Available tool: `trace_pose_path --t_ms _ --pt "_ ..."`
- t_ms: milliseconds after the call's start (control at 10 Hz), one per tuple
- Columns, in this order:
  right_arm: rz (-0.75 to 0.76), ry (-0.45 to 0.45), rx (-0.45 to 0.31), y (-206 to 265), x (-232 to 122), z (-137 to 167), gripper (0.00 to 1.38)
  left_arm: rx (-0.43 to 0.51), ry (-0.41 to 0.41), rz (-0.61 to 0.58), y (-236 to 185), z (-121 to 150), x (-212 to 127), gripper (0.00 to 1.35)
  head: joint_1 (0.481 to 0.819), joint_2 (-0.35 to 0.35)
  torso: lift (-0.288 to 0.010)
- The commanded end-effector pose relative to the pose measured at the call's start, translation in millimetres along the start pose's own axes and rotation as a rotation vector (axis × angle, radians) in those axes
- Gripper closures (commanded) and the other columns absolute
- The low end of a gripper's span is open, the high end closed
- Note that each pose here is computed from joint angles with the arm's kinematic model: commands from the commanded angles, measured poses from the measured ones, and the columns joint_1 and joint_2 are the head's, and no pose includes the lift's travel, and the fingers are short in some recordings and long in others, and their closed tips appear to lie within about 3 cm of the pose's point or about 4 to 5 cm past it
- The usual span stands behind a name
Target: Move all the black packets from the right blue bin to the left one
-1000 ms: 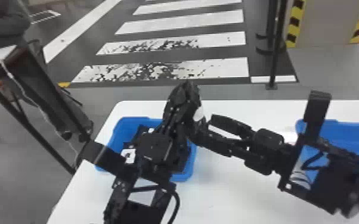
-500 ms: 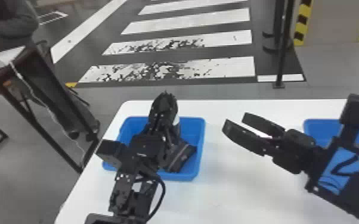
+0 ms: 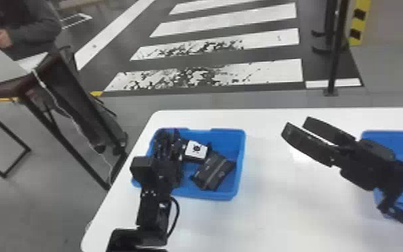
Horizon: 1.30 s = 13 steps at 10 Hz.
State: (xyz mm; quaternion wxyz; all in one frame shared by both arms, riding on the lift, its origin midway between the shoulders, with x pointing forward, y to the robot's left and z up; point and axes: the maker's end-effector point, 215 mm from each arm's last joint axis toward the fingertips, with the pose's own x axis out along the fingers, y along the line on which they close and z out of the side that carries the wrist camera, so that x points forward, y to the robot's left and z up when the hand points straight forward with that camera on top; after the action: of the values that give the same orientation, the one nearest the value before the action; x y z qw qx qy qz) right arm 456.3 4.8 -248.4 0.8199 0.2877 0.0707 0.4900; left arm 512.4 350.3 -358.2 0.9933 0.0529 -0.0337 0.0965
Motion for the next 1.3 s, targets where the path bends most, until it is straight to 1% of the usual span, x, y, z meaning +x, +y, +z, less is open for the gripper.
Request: trace_pose_path --t_ms 0,100,200,300,400,500,600,700,800,900,1000,1100,1200 --pt "-0.051 -0.058 -0.035 -18.4 -17.4 16.4 0.09 -0.06 -0.052 -0.032 -19.5 14.5 -5.6 0.07 0.695 0.35 -0.14" --pt "-0.119 -0.078 -0.065 -41.0 -37.3 24.8 0.1 -0.119 -0.11 -0.073 -42.0 36.9 -10.4 0.15 0.695 0.35 -0.14" --pt "-0.191 -0.097 -0.127 -62.5 -60.1 35.3 0.1 -0.156 -0.153 -0.104 -56.7 59.0 -21.9 0.2 0.695 0.326 -0.14" --pt "-0.262 -0.125 -0.186 -80.1 -86.0 45.4 0.1 -0.19 -0.186 -0.134 -70.3 81.0 -38.5 0.2 0.695 0.268 -0.14" --pt "-0.338 -0.143 -0.237 -96.2 -114.9 54.4 0.1 -0.23 -0.2 -0.16 -81.8 95.4 -55.5 0.2 0.695 0.236 -0.14" --pt "-0.405 -0.168 -0.287 -106.7 -143.1 64.3 0.1 -0.258 -0.203 -0.174 -86.8 104.3 -71.5 0.2 0.695 0.178 -0.14" --pt "-0.47 -0.169 -0.328 -109.7 -165.4 65.5 0.1 -0.28 -0.2 -0.174 -85.8 106.4 -86.4 0.2 0.695 0.116 -0.14" --pt "-0.538 -0.156 -0.374 -108.4 -185.2 63.4 0.1 -0.318 -0.198 -0.167 -84.2 103.9 -101.9 0.19 0.695 0.071 -0.14" --pt "-0.589 -0.143 -0.42 -108.3 -201.1 60.3 0.09 -0.331 -0.191 -0.156 -84.3 98.4 -115.4 0.19 0.695 0.039 -0.14" --pt "-0.629 -0.123 -0.443 -105.4 -211.1 50.8 0.09 -0.33 -0.183 -0.172 -94.1 95.4 -125.3 0.18 0.695 0.021 -0.14" --pt "-0.664 -0.11 -0.439 -103.8 -221.8 37.2 0.09 -0.307 -0.189 -0.193 -101.3 98.6 -132.6 0.18 0.695 0.009 -0.14" --pt "-0.701 -0.102 -0.445 -97.8 -229.9 31.1 0.1 -0.267 -0.154 -0.21 -105.6 93.0 -132.8 0.16 0.695 -0.013 -0.14" --pt "-0.719 -0.091 -0.452 -93.1 -234.1 27.2 0.1 -0.226 -0.064 -0.236 -109.3 78.9 -128.6 0.07 0.695 -0.03 -0.14"
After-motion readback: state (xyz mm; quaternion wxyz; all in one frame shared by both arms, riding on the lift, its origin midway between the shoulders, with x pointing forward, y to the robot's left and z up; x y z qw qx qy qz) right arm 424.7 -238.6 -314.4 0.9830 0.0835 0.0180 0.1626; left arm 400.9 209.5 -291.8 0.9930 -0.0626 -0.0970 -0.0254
